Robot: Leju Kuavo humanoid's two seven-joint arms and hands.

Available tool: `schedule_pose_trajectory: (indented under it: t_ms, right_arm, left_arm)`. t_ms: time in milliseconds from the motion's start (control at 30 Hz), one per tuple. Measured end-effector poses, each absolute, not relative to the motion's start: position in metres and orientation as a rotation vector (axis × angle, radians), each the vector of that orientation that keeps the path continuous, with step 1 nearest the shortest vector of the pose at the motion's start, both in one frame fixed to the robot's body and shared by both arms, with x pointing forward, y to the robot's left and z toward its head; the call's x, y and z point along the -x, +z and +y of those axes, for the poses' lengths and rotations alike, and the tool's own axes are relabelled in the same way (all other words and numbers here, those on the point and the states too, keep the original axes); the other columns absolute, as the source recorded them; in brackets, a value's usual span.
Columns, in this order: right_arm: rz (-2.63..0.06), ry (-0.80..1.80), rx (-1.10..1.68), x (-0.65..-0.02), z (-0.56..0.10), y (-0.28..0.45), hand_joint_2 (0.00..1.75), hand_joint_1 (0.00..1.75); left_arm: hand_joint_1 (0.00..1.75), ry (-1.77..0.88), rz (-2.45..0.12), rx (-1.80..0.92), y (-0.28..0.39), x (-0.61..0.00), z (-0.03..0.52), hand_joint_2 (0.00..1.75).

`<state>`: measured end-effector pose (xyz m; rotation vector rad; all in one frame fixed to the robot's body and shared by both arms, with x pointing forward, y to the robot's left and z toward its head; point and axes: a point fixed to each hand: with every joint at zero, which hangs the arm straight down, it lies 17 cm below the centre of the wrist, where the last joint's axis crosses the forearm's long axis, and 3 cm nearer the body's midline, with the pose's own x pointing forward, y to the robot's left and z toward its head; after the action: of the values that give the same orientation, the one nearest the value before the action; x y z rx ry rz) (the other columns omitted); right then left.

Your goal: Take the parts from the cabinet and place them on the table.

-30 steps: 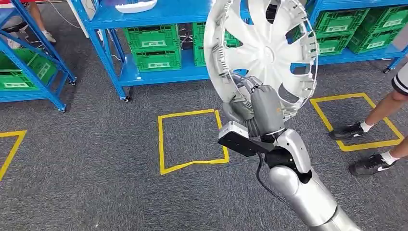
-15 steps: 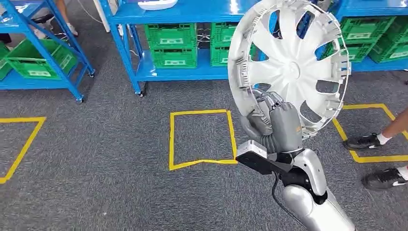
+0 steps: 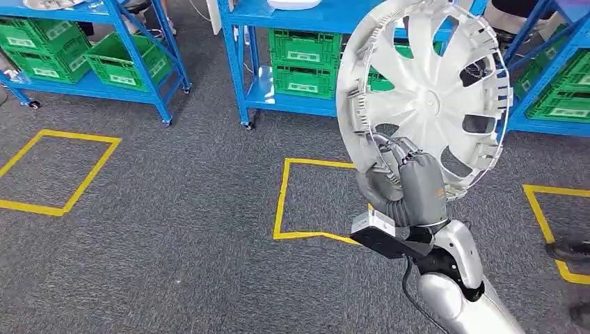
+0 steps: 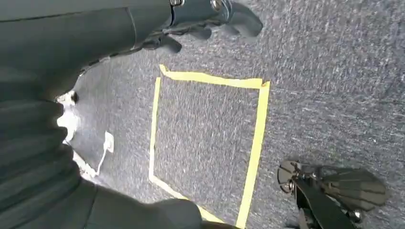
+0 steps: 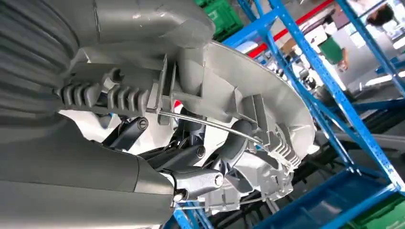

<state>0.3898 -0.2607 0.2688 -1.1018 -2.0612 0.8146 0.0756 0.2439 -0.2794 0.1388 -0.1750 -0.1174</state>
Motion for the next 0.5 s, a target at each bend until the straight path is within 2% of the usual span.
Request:
schedule_pose_trajectory:
  t_ms: [500]
  right_arm:
    - [-2.037,0.816,1.125,-0.374,-0.265,0.261,1.75,1.75]
  left_arm:
    - [0.0,-0.133,-0.183,-0.131,-0.279,-0.075,0.242,1.75]
